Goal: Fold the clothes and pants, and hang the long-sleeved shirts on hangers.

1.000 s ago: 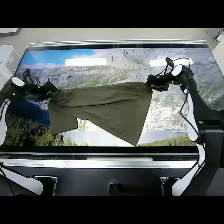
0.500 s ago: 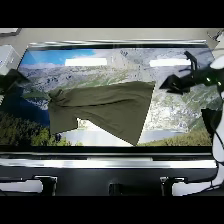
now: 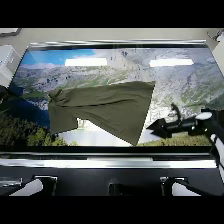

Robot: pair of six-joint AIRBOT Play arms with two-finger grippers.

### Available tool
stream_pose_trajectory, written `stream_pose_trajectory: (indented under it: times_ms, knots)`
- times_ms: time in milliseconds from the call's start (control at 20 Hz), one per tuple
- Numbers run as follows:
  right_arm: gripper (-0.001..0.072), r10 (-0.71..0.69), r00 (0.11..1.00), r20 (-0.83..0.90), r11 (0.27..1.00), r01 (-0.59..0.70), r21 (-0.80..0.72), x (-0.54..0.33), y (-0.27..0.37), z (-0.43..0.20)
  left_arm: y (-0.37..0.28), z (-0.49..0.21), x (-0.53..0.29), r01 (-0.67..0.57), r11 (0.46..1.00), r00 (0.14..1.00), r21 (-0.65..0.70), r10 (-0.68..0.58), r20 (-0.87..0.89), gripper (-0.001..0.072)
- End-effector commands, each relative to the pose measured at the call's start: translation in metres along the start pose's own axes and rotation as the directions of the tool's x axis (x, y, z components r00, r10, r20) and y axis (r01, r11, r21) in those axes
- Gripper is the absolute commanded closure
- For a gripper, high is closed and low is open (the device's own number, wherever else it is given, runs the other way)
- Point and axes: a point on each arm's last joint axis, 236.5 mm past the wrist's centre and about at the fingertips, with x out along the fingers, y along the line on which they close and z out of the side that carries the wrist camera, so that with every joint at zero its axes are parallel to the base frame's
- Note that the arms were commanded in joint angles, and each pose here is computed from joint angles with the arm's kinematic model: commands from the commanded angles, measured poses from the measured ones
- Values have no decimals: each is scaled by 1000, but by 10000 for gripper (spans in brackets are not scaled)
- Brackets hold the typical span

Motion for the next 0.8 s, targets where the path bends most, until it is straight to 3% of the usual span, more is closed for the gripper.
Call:
stream_pose_trajectory:
  times_ms: [0,250,600,750]
  knots:
    - [185,57,998,11,994,-58,88,26,-14,-33,-2,-9,-1,19,1000,1000,-11,-19,-8,36]
    - [186,95,993,75,980,-107,166,39,-19,-36,-2,-9,-1,20,1000,1000,-11,-20,-8,36]
    - [183,33,990,138,970,-65,234,40,-33,-21,-2,-8,0,20,1000,1000,-12,-20,-5,36]
    - [183,-37,995,90,978,17,208,65,-32,-29,-5,-4,0,34,999,999,-14,-33,10,36]
